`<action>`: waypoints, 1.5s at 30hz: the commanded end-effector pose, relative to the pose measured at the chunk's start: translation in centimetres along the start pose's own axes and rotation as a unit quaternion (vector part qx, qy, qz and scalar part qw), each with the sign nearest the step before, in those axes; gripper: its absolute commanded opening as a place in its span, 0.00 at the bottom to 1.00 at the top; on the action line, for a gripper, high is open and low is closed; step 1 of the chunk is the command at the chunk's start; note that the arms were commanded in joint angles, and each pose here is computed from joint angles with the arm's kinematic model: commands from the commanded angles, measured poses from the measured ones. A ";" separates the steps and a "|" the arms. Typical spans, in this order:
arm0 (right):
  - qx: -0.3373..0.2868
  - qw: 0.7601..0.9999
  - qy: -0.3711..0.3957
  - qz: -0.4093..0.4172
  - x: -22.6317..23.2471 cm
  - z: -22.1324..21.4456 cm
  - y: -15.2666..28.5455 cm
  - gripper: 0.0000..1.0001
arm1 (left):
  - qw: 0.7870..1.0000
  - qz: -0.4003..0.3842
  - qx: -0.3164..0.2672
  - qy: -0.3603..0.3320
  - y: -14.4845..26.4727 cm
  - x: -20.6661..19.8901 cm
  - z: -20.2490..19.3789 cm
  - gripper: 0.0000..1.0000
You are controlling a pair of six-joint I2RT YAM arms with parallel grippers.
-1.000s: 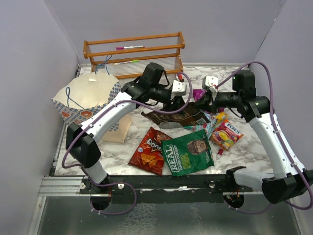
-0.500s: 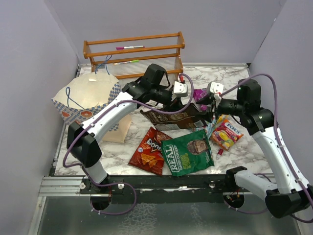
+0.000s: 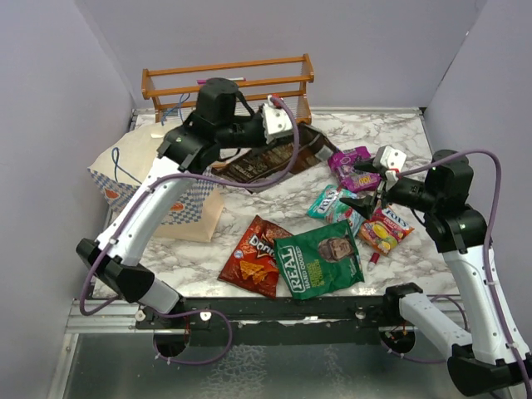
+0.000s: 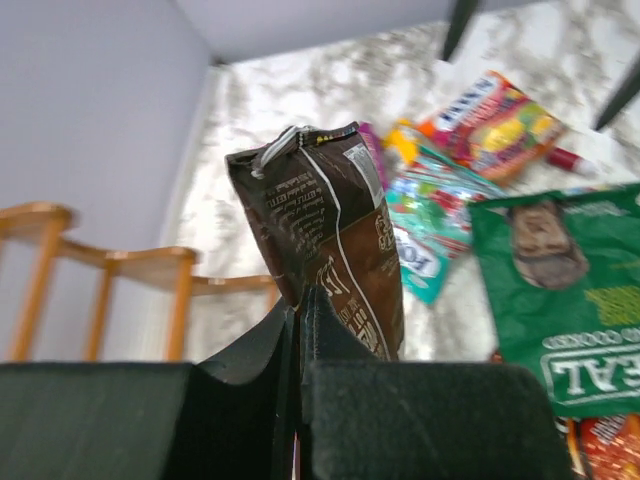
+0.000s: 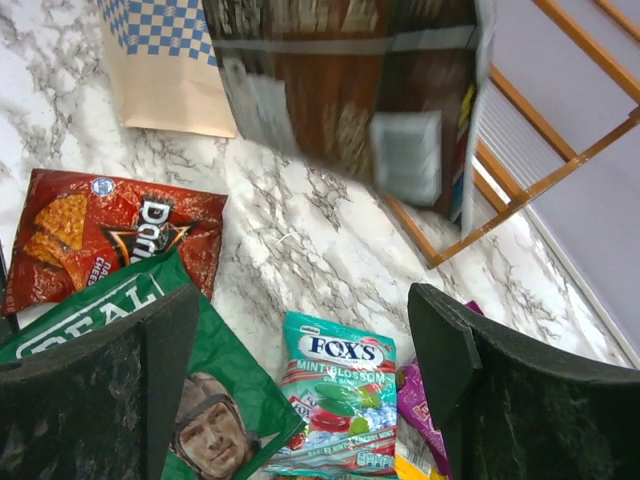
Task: Place the snacks into the paper bag
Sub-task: Pick up the snack from the center of the board, then place the snack in the paper bag.
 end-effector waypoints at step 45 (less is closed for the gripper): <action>-0.014 1.000 -0.014 0.006 0.4 -1.3 0.1 0.86 | 0.928 0.290 0.175 -0.153 27.8 13.4 -2.5 0.00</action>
Point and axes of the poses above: each gripper's point midway between its finger pads, its own y axis back along the fingers, its own x axis along the line the jaws close on, z = x × y, the point moved 3 cm from there along y, back along the fingers, and after that the axes turned 14 degrees about -y, right-handed, at the moved point
